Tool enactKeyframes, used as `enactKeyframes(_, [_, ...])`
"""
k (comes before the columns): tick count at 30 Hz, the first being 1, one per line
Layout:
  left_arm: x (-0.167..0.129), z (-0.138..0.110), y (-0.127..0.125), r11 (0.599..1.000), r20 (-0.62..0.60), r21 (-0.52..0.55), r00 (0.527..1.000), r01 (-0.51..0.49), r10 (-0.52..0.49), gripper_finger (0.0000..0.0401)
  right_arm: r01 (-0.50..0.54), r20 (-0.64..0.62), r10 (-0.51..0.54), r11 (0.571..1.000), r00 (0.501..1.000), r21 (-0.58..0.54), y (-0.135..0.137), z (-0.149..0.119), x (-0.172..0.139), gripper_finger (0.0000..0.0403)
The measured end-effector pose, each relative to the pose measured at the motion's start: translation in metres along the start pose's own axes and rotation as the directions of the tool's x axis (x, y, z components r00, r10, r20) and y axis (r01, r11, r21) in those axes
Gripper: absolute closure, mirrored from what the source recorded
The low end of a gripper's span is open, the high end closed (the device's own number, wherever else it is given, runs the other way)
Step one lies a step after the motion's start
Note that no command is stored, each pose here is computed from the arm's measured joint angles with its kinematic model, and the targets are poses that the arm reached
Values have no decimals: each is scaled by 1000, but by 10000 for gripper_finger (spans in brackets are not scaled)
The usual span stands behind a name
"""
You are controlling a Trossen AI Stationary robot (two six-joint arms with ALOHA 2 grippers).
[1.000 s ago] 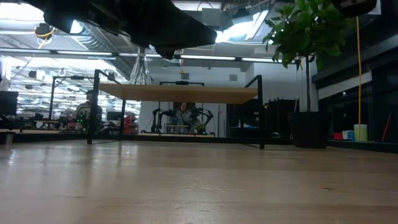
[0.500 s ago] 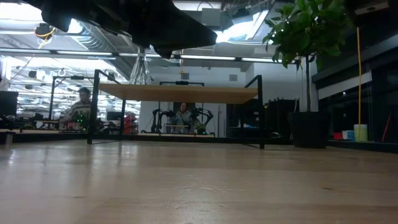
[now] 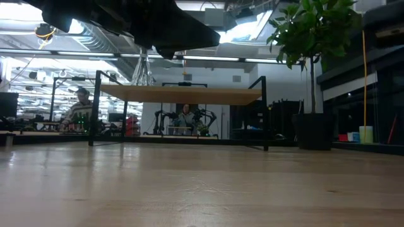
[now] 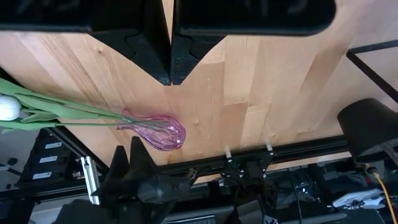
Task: Pick and place flowers into a vace then onto a shelf
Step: Move the pink vase to the middle of the table
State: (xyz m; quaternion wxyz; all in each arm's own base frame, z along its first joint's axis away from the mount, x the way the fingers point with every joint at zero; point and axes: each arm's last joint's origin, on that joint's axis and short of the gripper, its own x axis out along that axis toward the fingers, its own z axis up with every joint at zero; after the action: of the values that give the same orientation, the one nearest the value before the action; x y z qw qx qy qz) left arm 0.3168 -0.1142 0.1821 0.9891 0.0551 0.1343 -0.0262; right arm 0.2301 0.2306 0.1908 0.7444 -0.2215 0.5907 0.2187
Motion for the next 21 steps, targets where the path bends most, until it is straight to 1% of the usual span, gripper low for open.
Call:
enactKeyframes(5, [0, 0, 0, 1000, 0, 1, 1000, 0, 0, 399, 3, -17, -3, 1000, 1000, -2, 2, 3, 13, 206])
enactKeyframes(13, [0, 0, 0, 1000, 0, 0, 1000, 0, 0, 399, 10, -54, -10, 1000, 998, -6, 3, 3, 25, 206])
enactKeyframes(21, [0, 0, 0, 1000, 0, -2, 1000, 0, 0, 399, 26, -113, -27, 1000, 993, -13, 4, 2, 44, 206])
